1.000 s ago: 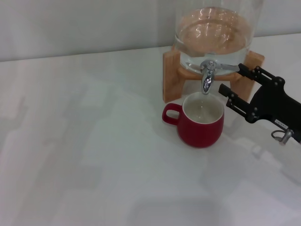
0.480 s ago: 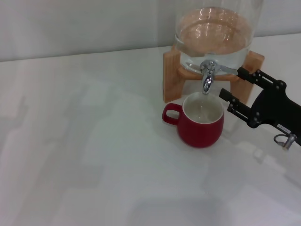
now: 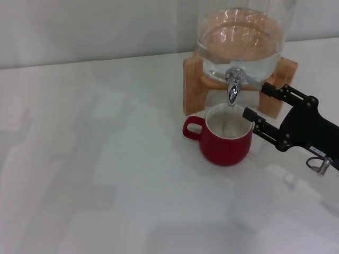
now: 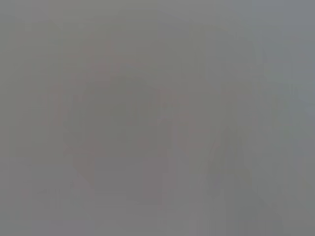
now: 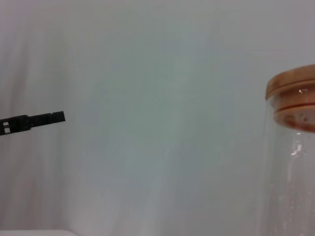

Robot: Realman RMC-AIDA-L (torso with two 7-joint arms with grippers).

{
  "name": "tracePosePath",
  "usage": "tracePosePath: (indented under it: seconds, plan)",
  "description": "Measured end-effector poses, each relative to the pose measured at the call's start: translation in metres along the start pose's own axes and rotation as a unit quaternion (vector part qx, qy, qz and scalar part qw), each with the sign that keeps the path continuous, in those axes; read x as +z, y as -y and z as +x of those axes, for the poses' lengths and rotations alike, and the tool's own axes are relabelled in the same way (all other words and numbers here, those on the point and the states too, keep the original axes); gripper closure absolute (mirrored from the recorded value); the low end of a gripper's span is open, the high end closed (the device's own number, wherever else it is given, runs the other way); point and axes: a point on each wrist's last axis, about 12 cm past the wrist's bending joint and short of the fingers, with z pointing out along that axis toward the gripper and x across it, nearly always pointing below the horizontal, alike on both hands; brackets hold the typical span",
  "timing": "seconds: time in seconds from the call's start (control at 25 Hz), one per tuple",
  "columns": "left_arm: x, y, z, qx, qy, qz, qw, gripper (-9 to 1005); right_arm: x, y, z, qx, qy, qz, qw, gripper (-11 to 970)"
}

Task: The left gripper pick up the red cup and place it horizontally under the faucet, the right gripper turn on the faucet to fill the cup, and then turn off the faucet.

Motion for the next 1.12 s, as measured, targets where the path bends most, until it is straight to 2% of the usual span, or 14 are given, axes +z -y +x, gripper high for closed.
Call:
tracePosePath:
  seconds: [1.12]
  plan:
    - [0.0007, 0.0011, 0.0002, -0.001, 0.001, 0.003, 1.0, 249, 0.0089, 0.0013, -0.0037, -0.006, 0.024, 0.026, 0.999, 342]
